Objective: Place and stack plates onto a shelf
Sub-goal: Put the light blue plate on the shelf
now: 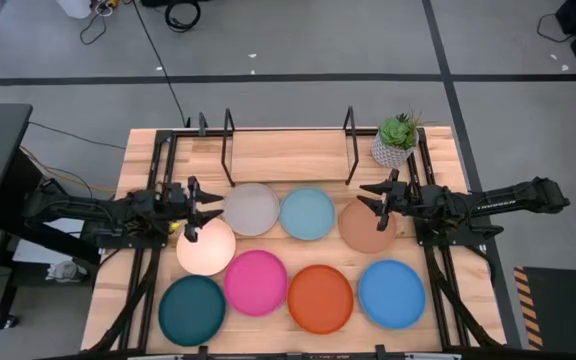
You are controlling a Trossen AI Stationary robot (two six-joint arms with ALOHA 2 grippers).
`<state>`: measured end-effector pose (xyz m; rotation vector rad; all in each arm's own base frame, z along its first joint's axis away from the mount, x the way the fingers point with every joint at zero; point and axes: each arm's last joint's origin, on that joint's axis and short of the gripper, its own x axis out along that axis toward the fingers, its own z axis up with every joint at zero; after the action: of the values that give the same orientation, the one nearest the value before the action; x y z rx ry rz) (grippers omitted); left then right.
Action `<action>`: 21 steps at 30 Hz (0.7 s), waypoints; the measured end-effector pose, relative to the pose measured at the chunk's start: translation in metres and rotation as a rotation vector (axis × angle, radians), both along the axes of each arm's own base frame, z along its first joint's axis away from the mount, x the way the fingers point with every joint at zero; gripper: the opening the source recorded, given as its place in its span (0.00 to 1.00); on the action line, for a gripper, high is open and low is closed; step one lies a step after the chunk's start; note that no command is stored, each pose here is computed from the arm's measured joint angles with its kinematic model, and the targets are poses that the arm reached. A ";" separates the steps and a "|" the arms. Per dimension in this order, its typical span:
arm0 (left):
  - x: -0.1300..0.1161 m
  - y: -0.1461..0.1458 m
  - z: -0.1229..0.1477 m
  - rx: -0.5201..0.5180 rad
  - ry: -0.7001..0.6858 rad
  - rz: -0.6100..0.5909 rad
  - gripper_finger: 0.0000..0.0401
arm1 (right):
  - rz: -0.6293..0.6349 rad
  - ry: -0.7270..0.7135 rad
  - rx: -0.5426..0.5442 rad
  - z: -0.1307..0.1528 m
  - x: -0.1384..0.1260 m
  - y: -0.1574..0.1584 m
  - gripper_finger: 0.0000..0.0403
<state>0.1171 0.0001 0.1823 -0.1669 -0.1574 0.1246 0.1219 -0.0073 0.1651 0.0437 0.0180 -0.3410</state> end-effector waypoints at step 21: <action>-0.004 0.002 0.016 -0.123 -0.194 0.055 0.48 | 0.286 0.150 -0.009 0.041 0.034 0.013 0.35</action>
<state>0.1128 0.0026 0.1987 -0.2977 -0.3483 0.1729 0.1560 0.0055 0.2063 0.0065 0.1696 -0.0575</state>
